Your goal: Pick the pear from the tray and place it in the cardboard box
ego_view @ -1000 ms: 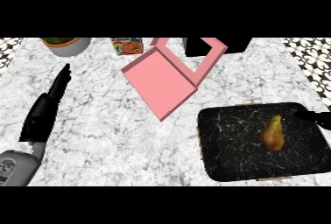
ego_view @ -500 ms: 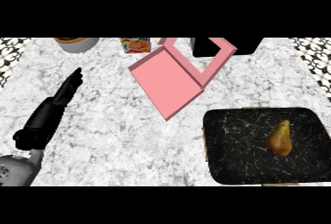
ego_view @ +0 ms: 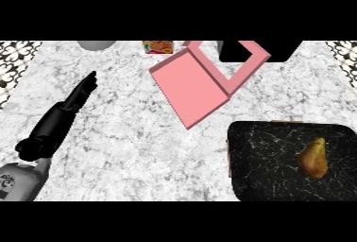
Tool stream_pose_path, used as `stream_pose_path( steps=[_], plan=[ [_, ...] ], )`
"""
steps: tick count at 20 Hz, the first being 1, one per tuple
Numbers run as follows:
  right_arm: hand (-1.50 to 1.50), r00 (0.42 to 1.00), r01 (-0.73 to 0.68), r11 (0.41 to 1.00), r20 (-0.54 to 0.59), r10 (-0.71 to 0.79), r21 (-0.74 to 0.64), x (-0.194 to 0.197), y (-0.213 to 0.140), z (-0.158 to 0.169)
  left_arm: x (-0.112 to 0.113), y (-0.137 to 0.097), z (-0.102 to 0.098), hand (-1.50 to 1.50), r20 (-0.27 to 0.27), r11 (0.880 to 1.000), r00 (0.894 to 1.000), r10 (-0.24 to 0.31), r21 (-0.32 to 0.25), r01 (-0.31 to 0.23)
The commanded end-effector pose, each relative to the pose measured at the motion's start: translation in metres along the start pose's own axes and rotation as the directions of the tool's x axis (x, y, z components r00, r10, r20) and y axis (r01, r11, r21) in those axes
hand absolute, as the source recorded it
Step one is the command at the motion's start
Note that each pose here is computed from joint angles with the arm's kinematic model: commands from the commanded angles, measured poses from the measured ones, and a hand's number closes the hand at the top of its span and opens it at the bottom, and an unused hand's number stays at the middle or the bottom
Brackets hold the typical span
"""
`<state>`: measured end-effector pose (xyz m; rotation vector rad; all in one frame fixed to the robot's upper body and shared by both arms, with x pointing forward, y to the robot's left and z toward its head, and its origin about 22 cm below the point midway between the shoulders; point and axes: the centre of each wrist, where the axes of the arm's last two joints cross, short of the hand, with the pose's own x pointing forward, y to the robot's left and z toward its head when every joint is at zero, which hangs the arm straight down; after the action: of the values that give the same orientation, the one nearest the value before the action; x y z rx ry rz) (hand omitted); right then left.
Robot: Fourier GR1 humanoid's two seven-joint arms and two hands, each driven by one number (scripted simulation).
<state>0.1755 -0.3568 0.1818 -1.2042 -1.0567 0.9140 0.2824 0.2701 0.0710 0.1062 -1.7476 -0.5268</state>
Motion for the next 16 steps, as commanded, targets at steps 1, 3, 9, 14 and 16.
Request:
stream_pose_path(
  steps=[1, 3, 9, 14, 16],
  plan=[
    [-1.5, 0.989, -0.128, 0.979, -0.049, 0.137, 0.156, 0.029, -0.002, 0.008, 0.006, 0.0, -0.013, 0.0, 0.013, 1.0, 1.0, 0.0, -0.024, 0.0],
    [-1.5, 0.986, -0.134, 0.97, -0.068, 0.15, 0.201, 0.044, 0.001, 0.01, 0.013, 0.006, -0.021, 0.0, 0.03, 1.0, 1.0, 0.007, -0.021, -0.006],
    [-1.5, 0.958, -0.202, 0.941, -0.145, 0.248, 0.272, 0.084, 0.016, 0.009, 0.001, -0.003, -0.018, 0.0, 0.018, 0.999, 1.0, -0.001, -0.04, 0.002],
    [-1.5, 0.944, -0.182, 0.922, -0.203, 0.261, 0.342, 0.097, 0.033, -0.021, 0.004, -0.022, -0.032, 0.0, 0.034, 0.999, 0.999, 0.008, -0.047, -0.007],
    [-1.5, 0.944, -0.17, 0.923, -0.211, 0.253, 0.346, 0.103, 0.059, -0.02, -0.005, -0.023, -0.01, 0.0, 0.012, 0.999, 1.0, 0.01, -0.049, -0.009]
  ],
)
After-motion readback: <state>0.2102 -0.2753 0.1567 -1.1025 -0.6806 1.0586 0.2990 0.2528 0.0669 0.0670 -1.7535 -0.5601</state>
